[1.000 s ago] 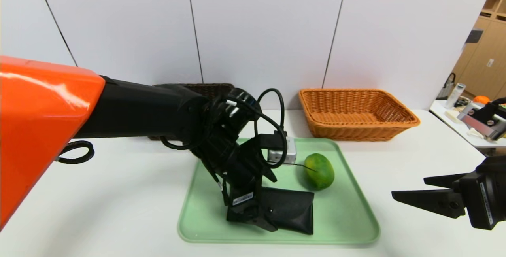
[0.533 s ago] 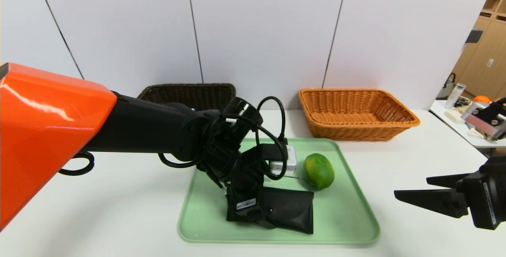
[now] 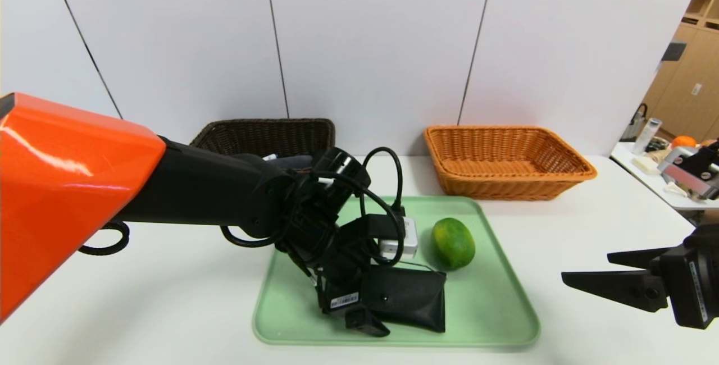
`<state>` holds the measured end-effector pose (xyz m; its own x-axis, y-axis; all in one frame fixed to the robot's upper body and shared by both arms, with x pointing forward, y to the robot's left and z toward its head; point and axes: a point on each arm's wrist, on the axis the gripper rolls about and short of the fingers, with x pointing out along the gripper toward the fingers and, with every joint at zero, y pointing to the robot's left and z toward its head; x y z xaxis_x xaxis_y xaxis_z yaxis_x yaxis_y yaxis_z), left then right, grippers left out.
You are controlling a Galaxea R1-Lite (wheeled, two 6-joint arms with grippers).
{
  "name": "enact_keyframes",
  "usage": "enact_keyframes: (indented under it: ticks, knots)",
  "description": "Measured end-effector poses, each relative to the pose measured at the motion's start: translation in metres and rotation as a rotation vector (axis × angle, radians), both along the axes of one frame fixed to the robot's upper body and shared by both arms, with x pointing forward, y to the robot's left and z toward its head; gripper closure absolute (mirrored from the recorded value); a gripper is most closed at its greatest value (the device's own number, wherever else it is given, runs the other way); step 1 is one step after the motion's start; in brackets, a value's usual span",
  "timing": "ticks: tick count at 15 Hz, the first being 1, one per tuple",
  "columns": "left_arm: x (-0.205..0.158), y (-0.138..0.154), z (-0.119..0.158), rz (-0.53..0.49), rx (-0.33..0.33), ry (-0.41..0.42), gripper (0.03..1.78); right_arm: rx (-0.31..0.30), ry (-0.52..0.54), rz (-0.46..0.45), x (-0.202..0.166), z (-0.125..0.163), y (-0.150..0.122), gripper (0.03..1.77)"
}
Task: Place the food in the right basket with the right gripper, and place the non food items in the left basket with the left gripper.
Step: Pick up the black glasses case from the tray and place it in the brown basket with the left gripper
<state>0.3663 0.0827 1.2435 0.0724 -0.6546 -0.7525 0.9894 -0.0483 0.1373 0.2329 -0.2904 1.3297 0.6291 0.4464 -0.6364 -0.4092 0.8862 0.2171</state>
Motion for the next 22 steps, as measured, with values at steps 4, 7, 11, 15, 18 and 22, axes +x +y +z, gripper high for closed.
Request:
enact_keyframes:
  ticks: [4, 7, 11, 15, 18, 22]
  knots:
    - [0.0002, -0.0002, 0.0011, 0.007, -0.004, 0.005, 0.12, 0.0, -0.001, 0.0, 0.0, 0.0001, 0.0, 0.09]
    - [0.0003, -0.0003, 0.0008, 0.03, -0.004, 0.031, 0.12, 0.001, -0.002, 0.0, -0.0003, 0.0002, -0.0001, 0.09]
    - [0.0002, -0.0001, 0.0003, 0.044, -0.003, 0.046, 0.12, 0.001, -0.003, 0.0, -0.0003, 0.0003, -0.0001, 0.09]
    - [0.0009, -0.0004, -0.0018, 0.044, 0.0, 0.05, 0.12, 0.001, -0.003, 0.0, -0.0003, 0.0004, -0.0001, 0.09]
    - [0.0014, -0.0008, -0.0032, 0.045, 0.002, 0.051, 0.12, 0.001, -0.004, 0.0, -0.0002, 0.0005, -0.0001, 0.09]
    - [0.0021, -0.0012, -0.0034, 0.046, 0.0, 0.049, 0.48, 0.001, -0.005, 0.0, -0.0002, 0.0005, 0.0, 0.09]
